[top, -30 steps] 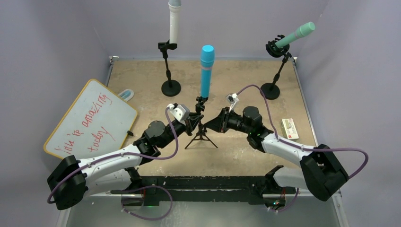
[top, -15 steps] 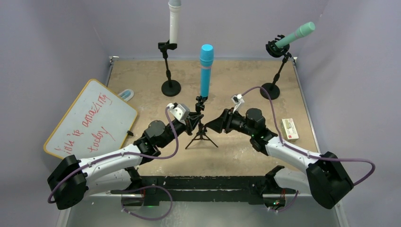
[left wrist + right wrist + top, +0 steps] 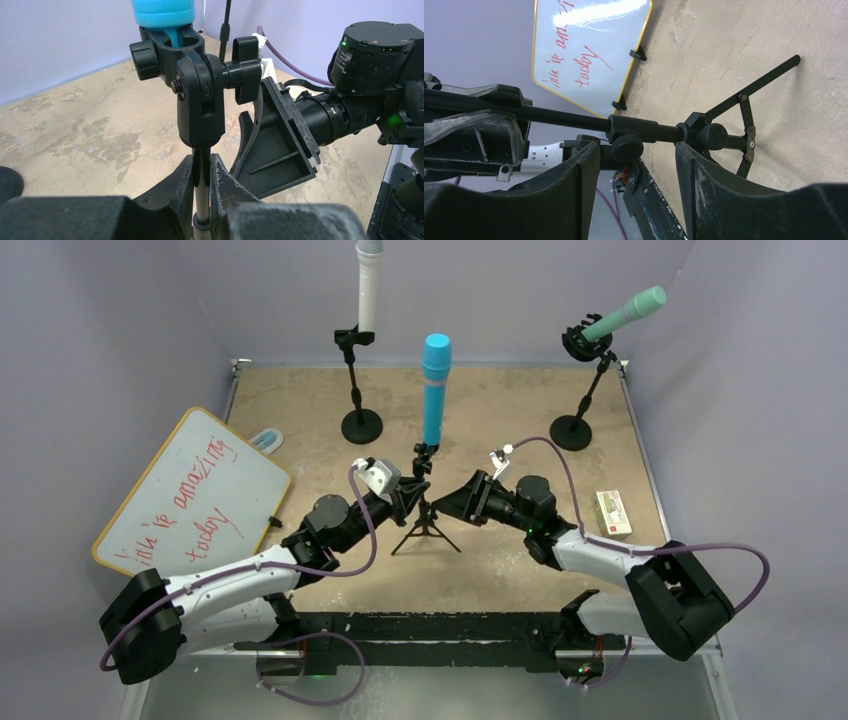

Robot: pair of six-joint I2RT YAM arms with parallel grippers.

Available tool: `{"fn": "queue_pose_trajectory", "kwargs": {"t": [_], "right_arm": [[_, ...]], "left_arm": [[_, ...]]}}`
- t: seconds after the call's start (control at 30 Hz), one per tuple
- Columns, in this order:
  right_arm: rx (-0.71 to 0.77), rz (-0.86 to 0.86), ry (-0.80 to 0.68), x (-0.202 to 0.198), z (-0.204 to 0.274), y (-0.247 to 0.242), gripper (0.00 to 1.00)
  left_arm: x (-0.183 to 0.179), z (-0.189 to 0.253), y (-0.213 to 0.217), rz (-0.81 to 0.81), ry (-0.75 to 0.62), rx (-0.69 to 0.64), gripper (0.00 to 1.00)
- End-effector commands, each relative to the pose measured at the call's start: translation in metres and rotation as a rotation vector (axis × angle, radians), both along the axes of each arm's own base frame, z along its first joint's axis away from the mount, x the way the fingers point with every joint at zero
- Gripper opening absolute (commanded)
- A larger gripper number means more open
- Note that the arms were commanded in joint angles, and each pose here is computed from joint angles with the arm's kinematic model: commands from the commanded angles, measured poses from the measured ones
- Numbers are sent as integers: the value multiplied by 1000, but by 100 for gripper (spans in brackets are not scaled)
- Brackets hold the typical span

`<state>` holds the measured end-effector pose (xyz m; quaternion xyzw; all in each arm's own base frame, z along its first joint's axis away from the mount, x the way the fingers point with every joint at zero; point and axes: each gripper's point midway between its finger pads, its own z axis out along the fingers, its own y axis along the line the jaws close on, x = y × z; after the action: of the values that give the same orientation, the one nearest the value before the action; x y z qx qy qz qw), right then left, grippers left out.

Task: Remove the microphone from the stand

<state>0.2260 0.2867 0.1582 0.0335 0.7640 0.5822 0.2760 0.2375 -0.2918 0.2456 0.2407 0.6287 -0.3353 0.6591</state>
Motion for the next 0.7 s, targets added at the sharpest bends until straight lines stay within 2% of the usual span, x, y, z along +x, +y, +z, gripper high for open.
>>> {"fn": "queue_pose_trajectory", "kwargs": {"t": [0.0, 0.13, 0.23, 0.43, 0.6, 0.67], "right_arm": [[84, 23, -9, -4, 17, 2, 58], [95, 22, -1, -5, 18, 3, 55], [105, 22, 0, -5, 20, 3, 49], [105, 11, 21, -3, 16, 3, 43], [87, 43, 32, -2, 9, 8, 46], [86, 67, 37, -3, 6, 11, 40]], "left_arm": [[-2, 26, 1, -3, -39, -63, 0], [-3, 26, 2, -4, -37, -65, 0], [-3, 27, 2, -1, -39, -68, 0], [-3, 27, -2, -13, -31, -75, 0], [-3, 28, -1, -10, -32, -77, 0], [-2, 29, -1, -9, -31, -78, 0]]}}
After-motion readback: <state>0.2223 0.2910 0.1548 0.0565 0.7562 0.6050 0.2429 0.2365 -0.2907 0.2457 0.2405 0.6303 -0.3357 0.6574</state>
